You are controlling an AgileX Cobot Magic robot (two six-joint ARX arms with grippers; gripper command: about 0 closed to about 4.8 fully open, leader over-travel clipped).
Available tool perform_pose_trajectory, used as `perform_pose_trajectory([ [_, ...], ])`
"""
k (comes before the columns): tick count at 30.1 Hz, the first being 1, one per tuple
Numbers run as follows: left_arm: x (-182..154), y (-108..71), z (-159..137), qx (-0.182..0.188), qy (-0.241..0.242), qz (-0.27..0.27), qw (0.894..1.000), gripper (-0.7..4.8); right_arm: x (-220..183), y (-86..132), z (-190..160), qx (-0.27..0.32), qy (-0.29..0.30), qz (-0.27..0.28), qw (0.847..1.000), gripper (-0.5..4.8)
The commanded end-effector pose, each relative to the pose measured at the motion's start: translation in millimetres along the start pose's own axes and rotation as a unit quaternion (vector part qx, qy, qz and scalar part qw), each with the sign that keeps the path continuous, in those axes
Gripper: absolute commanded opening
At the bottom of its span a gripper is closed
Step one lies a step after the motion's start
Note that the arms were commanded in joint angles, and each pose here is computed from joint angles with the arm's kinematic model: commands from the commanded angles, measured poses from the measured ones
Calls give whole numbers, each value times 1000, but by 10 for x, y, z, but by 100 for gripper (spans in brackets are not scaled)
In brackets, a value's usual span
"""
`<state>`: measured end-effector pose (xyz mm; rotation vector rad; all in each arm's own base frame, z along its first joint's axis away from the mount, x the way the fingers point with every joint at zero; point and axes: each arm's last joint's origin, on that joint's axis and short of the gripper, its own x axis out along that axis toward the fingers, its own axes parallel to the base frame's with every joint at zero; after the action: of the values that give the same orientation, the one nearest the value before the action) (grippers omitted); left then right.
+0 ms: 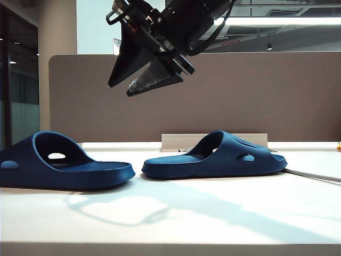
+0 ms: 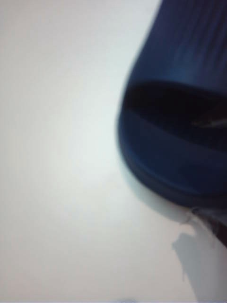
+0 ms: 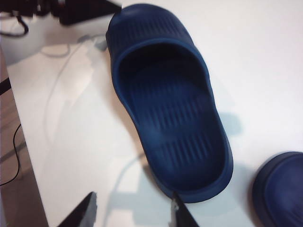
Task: Interlock the pair of blue slippers on the table with their fronts facing up.
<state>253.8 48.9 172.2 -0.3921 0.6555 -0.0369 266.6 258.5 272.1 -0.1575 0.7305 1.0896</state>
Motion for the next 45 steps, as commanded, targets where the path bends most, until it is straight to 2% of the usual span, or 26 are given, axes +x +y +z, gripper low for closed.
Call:
perform_pose_trajectory([
  [1, -60, 48, 135, 1, -2, 9, 1000, 215, -12, 14, 5, 0, 1, 4, 1000, 198],
  [4, -115, 130, 248, 0, -1, 6, 1000, 215, -12, 15, 1, 1, 4, 4, 1000, 198],
  [8, -184, 248, 412, -16, 6, -36, 999, 215, -12, 18, -1, 1, 5, 9, 1000, 198],
  [12, -129, 372, 520, -51, 44, -105, 992, 215, -14, 23, -1, 2, 4, 17, 1000, 198],
  [14, -64, 409, 540, -63, 62, -117, 989, 216, -13, 25, -2, 2, 5, 19, 1000, 198],
  [21, 94, 489, 471, -69, 99, -126, 985, 222, -13, 27, -32, 7, 19, 19, 1000, 198],
  [25, 140, 517, 438, -74, 108, -129, 983, 301, -13, 27, -33, 7, 20, 19, 1000, 198],
  [35, 259, 585, 320, -90, 141, -131, 977, 301, -14, 26, -34, 7, 20, 19, 1000, 198],
  [45, 339, 614, 256, -105, 154, -158, 970, 299, -14, 26, -32, 6, 20, 19, 1000, 198],
])
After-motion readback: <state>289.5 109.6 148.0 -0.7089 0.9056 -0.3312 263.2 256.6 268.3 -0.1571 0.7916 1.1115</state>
